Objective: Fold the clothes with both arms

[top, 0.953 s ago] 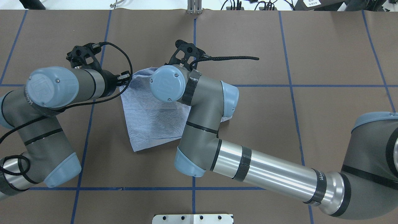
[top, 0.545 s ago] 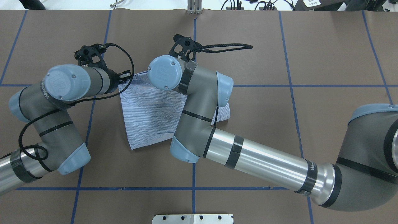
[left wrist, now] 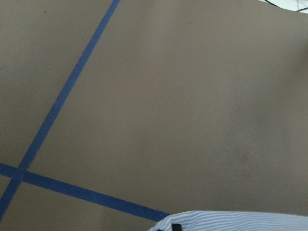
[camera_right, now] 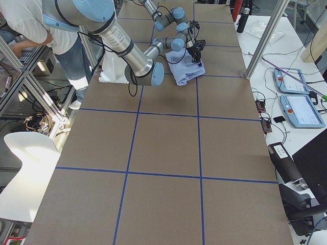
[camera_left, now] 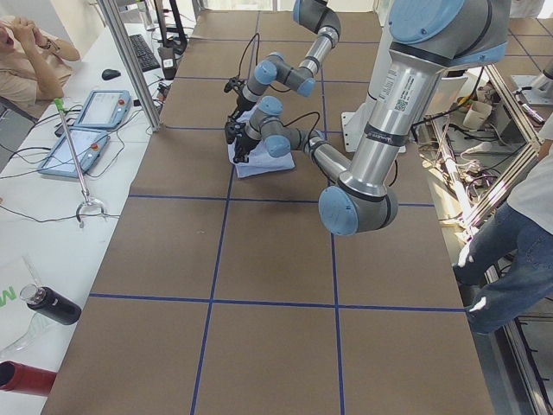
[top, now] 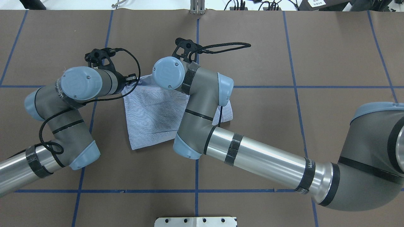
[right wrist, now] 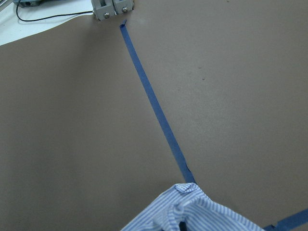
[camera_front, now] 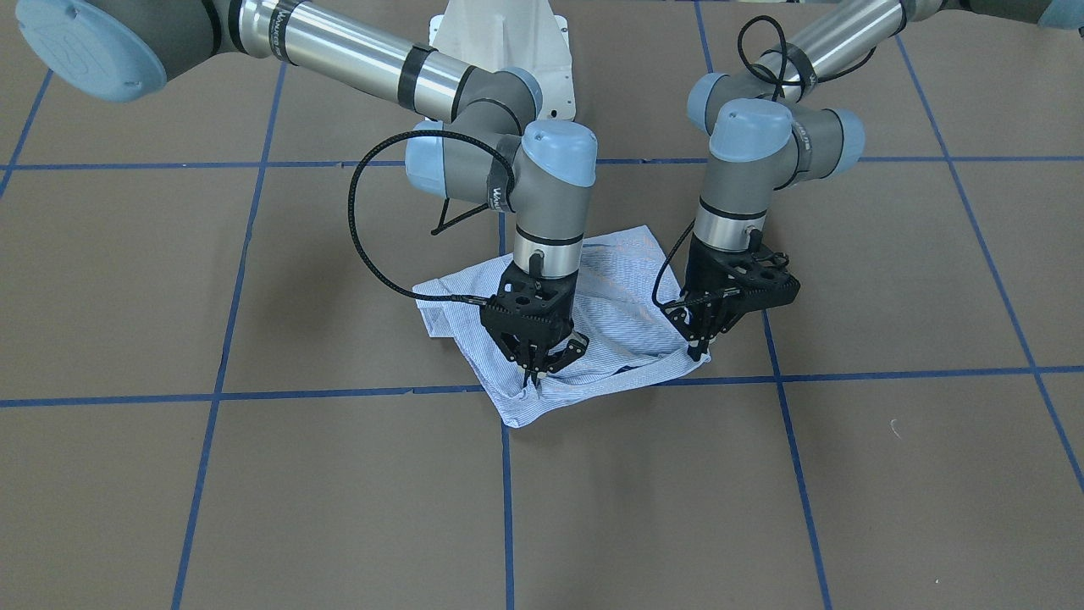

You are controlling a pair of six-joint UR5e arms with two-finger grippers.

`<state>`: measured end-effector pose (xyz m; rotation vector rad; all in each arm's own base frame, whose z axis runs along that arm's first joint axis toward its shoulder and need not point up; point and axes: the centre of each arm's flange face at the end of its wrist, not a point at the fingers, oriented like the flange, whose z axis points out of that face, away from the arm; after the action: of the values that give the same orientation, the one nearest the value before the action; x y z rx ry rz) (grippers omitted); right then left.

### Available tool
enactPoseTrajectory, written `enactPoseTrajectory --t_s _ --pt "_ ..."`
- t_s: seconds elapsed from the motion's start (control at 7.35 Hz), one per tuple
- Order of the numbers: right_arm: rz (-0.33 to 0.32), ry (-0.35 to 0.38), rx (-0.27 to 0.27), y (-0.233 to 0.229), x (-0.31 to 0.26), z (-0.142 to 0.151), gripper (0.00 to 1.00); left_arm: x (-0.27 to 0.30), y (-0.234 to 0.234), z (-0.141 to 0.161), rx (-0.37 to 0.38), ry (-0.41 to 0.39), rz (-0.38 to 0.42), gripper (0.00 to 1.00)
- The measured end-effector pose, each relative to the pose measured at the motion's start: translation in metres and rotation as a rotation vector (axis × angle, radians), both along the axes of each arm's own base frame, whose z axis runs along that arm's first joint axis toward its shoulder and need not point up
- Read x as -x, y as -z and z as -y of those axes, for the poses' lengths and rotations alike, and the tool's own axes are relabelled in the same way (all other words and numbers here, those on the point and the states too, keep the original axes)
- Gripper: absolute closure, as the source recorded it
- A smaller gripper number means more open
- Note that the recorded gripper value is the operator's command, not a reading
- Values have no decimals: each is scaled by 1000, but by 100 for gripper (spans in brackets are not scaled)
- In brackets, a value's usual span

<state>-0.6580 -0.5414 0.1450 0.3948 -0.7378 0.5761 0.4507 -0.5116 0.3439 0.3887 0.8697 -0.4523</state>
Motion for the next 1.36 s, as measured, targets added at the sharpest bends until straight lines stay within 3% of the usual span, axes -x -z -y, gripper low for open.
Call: enactPoseTrajectory --t_s 0.14,0.27,0.41,0.54,0.68,0.95,1.09,1.36 --pt "-9 5 5 -5 3 1 100 0 -1 0 -5 -4 1 100" --pt "-13 7 7 -11 6 3 50 -1 -1 0 -7 -6 1 38" --pt "-14 13 1 -17 10 5 9 -1 0 0 -9 -8 0 0" --pt "-25 33 -17 -17 12 8 0 0 0 0 -18 -13 0 0" --pt "-31 64 -34 -9 10 12 0 1 1 -1 -36 -29 3 0" --pt "-31 129 -2 28 -13 34 0 11 13 -5 -57 -126 -21 0" --pt "-61 177 18 47 -39 48 0 22 22 -11 -71 -166 -41 0" --pt "-103 289 48 65 -117 70 0 63 28 -29 -125 -247 -26 0"
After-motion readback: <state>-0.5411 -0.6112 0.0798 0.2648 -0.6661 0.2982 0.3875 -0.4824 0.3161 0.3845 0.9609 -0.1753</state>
